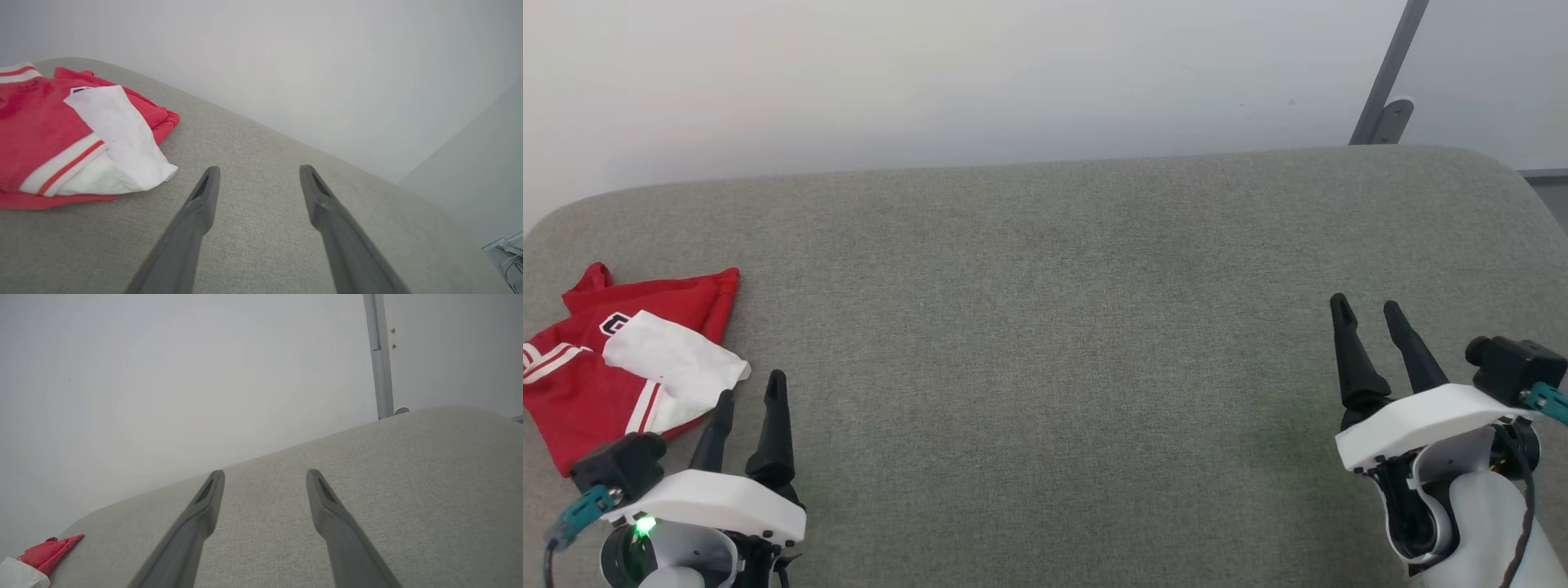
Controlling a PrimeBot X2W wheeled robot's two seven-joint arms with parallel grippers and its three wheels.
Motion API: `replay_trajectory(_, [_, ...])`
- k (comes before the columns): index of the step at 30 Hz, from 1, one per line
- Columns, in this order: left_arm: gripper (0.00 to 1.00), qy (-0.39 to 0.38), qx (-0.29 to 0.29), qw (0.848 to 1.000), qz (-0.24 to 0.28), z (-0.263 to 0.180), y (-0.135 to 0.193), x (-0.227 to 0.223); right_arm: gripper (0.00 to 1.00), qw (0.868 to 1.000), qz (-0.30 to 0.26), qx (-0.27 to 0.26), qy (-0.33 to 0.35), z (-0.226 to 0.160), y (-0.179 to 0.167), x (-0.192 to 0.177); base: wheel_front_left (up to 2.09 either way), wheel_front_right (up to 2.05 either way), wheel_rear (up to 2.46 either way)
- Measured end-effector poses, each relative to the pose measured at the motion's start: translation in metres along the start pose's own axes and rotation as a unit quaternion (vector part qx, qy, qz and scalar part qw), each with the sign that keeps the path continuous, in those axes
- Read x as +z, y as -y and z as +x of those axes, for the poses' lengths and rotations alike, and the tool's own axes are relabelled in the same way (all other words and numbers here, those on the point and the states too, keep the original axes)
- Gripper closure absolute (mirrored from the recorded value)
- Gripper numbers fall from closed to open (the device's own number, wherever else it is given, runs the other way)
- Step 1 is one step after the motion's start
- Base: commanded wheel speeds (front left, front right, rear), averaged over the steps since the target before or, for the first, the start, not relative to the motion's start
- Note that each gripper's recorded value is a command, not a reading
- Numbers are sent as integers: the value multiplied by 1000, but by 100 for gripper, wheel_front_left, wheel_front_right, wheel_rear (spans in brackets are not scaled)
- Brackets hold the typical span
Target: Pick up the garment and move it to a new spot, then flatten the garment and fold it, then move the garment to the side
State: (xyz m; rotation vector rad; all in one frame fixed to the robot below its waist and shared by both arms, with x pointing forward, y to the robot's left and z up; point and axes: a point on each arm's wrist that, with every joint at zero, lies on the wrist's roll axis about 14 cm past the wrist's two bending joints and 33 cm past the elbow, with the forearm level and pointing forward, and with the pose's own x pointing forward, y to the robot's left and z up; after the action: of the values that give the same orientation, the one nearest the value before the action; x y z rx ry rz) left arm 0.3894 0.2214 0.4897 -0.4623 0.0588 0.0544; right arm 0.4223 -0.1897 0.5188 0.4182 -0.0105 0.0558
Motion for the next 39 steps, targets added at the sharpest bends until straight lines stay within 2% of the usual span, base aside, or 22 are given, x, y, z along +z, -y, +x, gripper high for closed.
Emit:
replay_trajectory(9, [0, 0, -5, 998, 64, 0, 0, -2, 0, 999, -50, 4, 0, 1, -1, -1, 0, 0, 0])
replay_trajectory(25, [0, 5, -15, 990, 143, -2, 2, -3, 0, 993, -121, 13, 10, 4, -4, 2, 0, 0, 0])
replay_trajectory(39, [0, 7, -18, 981, 195, -2, -3, -5, 0, 989, -144, 22, 22, 10, -9, 4, 0, 0, 0])
